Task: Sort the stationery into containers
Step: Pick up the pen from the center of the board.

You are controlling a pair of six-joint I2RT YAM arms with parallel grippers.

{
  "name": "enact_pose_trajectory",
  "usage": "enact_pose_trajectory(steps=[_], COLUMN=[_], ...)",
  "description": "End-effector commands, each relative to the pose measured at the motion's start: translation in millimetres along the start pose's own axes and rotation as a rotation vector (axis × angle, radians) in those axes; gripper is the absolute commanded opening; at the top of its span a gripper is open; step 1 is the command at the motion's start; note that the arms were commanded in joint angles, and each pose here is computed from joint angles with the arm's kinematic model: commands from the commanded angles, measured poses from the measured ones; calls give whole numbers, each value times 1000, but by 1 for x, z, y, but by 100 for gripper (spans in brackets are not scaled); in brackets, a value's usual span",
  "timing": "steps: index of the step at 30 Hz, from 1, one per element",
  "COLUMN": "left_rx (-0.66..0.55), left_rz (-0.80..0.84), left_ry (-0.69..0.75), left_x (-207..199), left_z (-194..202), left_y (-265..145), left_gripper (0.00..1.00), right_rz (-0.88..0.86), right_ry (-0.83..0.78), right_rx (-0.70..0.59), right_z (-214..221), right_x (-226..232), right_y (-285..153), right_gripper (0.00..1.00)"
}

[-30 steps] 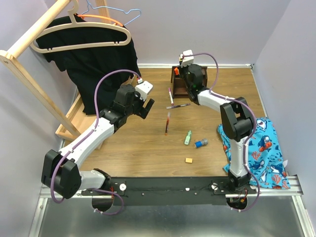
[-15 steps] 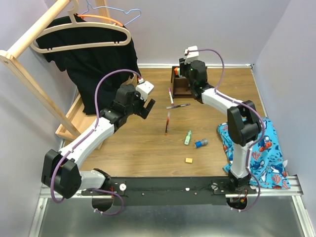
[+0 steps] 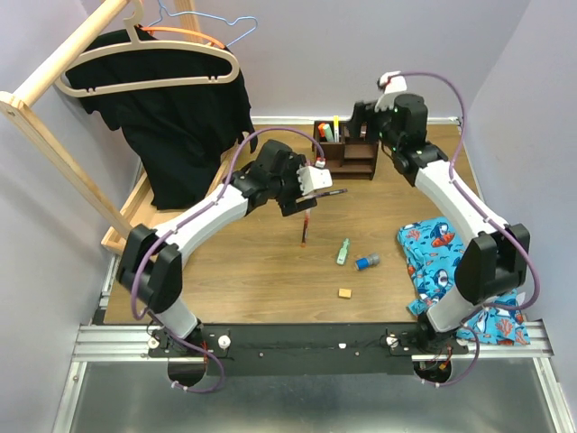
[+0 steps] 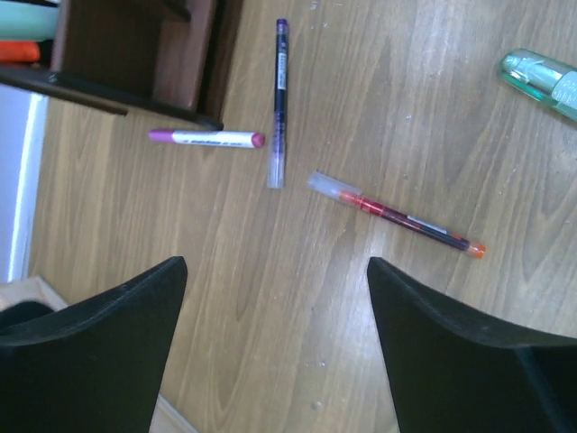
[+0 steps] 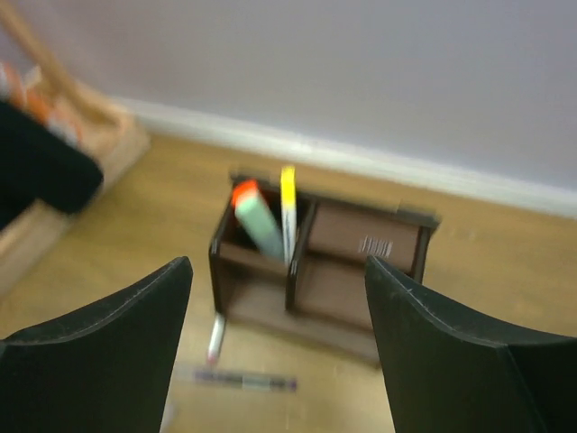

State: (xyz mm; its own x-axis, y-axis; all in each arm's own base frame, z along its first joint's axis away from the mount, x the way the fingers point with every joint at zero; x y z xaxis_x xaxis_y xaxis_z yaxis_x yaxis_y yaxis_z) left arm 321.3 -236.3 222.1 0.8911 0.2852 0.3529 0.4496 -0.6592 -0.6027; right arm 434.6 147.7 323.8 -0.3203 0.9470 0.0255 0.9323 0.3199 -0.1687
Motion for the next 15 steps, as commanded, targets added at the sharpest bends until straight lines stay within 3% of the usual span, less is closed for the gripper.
enact_pose_trajectory(steps=[1, 5, 6, 9, 10, 11, 13, 14, 15], left_rx=[-21, 10, 6, -15, -4, -18, 8, 12, 27], left_rz=[89, 46, 42, -15, -21, -68, -111, -156, -177], left_ry=[109, -36, -106, -249, -290, -309, -402, -424, -451], left_x=[7, 22, 20, 12, 4, 4, -7, -8, -9], left_z=[-17, -17, -15, -4, 6, 5, 20, 21, 27], left_y=[16, 8, 3, -17, -18, -31, -37, -47, -51], left_gripper=[83, 84, 84, 87, 88, 89, 91, 92, 93], right_rz=[-257, -571, -627, -790, -808, -875, -919, -980, -986], right_ry=[-20, -246, -279, -357, -403, -439, -528, -548, -557], right_rx=[351, 458, 429, 540, 499, 558, 533, 610, 633], right_z=[78, 102, 88, 110, 90, 109, 98, 120, 122], right_x=[14, 25, 27, 28, 28, 27, 30, 39, 43], right_y=[-39, -52, -47, -32, -23, -16, -4, 1, 6], right_gripper=[85, 84, 86, 93, 93, 91, 86, 83, 75])
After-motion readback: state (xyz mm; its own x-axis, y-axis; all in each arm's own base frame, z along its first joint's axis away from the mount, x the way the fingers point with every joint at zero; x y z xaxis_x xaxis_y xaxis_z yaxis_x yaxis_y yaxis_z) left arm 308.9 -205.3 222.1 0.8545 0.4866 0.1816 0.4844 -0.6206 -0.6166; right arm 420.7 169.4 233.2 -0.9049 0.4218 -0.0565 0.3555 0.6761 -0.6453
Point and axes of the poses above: each gripper's point midway between its finger pads, its own y axis out along the fingers, its own x axis along the line the jaws close on, z = x × y, the point moved 7 cm from there along -y, back along the fingers, and after that the axes turned 2 degrees about -y, right-handed, at the moved point
